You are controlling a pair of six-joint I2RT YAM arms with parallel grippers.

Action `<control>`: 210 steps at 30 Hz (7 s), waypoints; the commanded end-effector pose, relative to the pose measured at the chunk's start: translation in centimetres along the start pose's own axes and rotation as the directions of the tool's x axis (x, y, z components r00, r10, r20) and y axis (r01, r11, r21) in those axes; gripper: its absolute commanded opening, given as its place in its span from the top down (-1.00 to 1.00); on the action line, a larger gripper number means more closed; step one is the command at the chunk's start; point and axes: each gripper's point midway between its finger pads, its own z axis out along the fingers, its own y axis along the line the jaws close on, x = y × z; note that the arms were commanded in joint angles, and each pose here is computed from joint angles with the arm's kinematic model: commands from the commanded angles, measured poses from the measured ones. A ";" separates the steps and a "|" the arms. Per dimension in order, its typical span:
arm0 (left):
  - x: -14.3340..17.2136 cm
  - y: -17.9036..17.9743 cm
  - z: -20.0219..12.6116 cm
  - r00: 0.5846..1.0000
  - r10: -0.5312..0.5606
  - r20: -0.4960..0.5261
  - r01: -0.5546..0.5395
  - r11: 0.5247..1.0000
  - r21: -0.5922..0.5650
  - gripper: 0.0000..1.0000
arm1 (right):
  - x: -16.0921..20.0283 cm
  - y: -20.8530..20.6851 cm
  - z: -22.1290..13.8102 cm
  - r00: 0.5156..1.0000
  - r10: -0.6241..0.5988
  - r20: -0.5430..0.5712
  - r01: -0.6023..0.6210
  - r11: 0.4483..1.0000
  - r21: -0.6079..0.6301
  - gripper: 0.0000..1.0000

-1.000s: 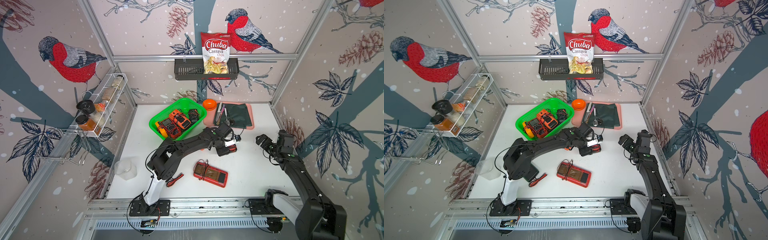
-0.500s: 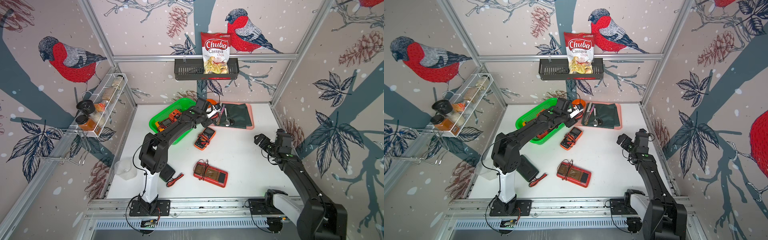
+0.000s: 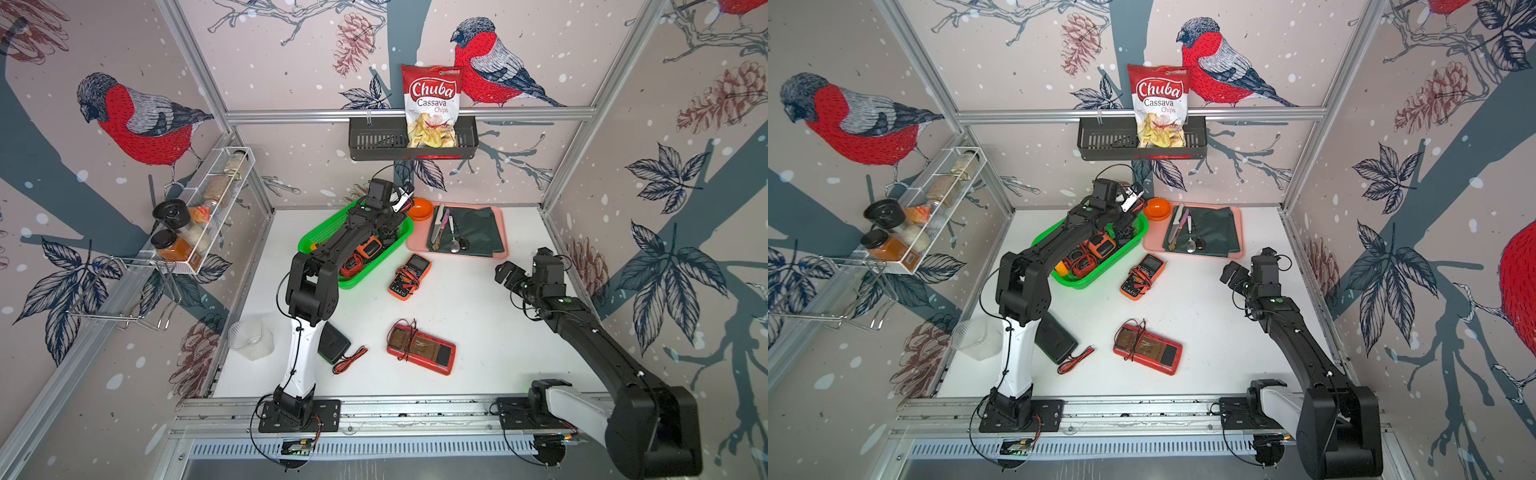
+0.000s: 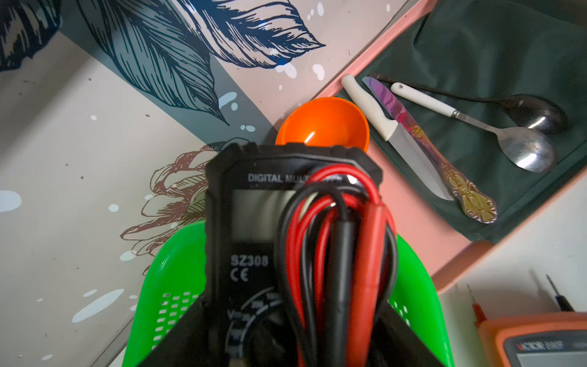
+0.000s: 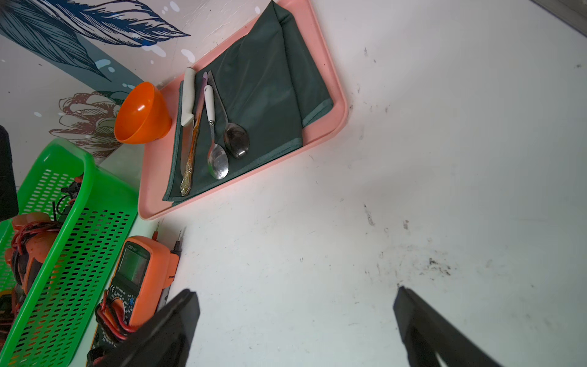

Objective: Put the multimeter into the basket
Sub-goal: Place the multimeter in the basket, then pick up the multimeter from the center of the board.

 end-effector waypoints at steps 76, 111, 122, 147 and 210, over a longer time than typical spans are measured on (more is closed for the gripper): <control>11.3 6.7 4.9 0.957 -0.181 -0.225 0.173 0.983 -0.054 -0.93 | 2.1 3.2 2.1 0.998 -0.035 -0.050 0.036 0.999 0.013 -1.00; 5.0 -14.5 -18.6 0.993 -0.073 0.092 0.037 0.939 0.341 -0.93 | 1.5 3.5 0.6 0.998 -0.066 -0.013 0.066 0.998 0.009 -1.00; 10.4 -28.3 -21.7 0.942 0.309 0.133 -0.324 0.727 0.605 -0.91 | 1.3 2.4 -1.1 0.999 -0.046 0.016 0.045 0.998 0.038 -0.99; 17.6 -34.7 -19.7 0.832 0.554 -0.019 -0.412 0.642 0.646 -0.92 | 1.5 1.7 -2.1 0.999 -0.028 0.035 0.027 0.999 0.019 -0.99; 9.0 -26.6 -16.3 0.753 -0.648 -0.113 0.653 0.717 0.243 -0.75 | 13.7 19.2 -0.3 0.915 -0.304 -0.265 0.000 0.657 -0.754 -0.57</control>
